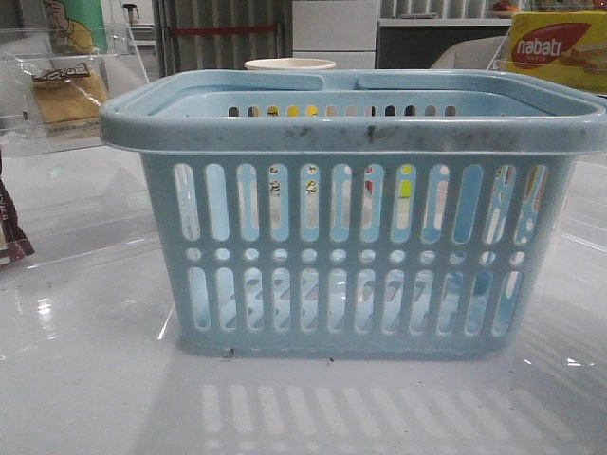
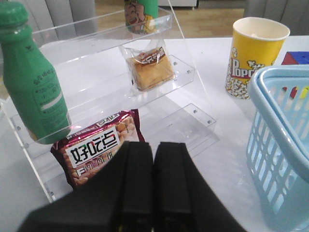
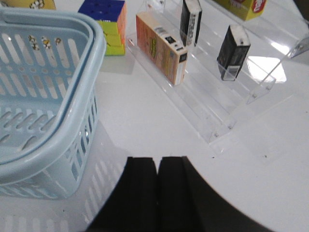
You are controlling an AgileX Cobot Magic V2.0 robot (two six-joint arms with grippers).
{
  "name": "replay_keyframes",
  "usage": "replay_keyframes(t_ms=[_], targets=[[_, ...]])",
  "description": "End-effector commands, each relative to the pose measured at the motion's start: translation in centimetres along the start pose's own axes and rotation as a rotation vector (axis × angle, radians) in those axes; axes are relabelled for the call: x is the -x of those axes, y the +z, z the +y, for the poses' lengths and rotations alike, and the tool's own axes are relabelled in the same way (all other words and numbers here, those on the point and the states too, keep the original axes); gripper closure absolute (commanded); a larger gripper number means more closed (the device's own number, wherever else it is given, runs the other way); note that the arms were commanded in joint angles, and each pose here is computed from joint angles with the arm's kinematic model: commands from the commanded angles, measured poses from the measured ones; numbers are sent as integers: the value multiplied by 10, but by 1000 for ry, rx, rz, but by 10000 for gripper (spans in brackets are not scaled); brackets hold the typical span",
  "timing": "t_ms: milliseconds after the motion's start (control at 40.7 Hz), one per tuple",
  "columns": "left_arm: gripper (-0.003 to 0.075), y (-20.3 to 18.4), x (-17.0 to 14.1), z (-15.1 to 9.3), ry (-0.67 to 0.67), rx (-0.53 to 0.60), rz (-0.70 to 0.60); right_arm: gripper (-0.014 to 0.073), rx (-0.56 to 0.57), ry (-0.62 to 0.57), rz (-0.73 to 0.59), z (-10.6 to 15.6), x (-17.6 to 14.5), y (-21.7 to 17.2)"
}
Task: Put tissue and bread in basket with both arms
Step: 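Lower the right gripper and grasp the small white tissue box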
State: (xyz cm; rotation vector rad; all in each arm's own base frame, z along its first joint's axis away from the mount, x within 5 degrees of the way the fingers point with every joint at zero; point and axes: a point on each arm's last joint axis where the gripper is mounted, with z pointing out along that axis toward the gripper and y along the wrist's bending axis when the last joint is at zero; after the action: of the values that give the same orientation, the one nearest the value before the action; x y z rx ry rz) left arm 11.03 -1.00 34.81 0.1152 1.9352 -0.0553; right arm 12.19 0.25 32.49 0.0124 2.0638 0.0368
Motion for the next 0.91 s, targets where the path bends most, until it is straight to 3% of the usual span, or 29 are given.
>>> replay_keyframes(t_ms=[0,74,147,295,368,565,884], targets=[[627,5,16,0,-13,-5,-64,568,-8,-7,-42,-1,13,9],[617,13,15,0,-14,-6,-35,544,-9,-7,-9,-1,12,17],[559,19,14,0,-13,-6,-10,447,-9,-7,15,-1,11,23],[268,29,12,1,-12,-6,27,137,-10,-6,58,-1,10,34],[198,32,11,1,-12,-6,41,71,-11,-6,81,-1,9,41],[233,38,10,1,-13,-7,62,74,-73,82,78,-14,20,59],[287,39,10,1,-15,-8,68,74,-213,180,44,-58,72,96]])
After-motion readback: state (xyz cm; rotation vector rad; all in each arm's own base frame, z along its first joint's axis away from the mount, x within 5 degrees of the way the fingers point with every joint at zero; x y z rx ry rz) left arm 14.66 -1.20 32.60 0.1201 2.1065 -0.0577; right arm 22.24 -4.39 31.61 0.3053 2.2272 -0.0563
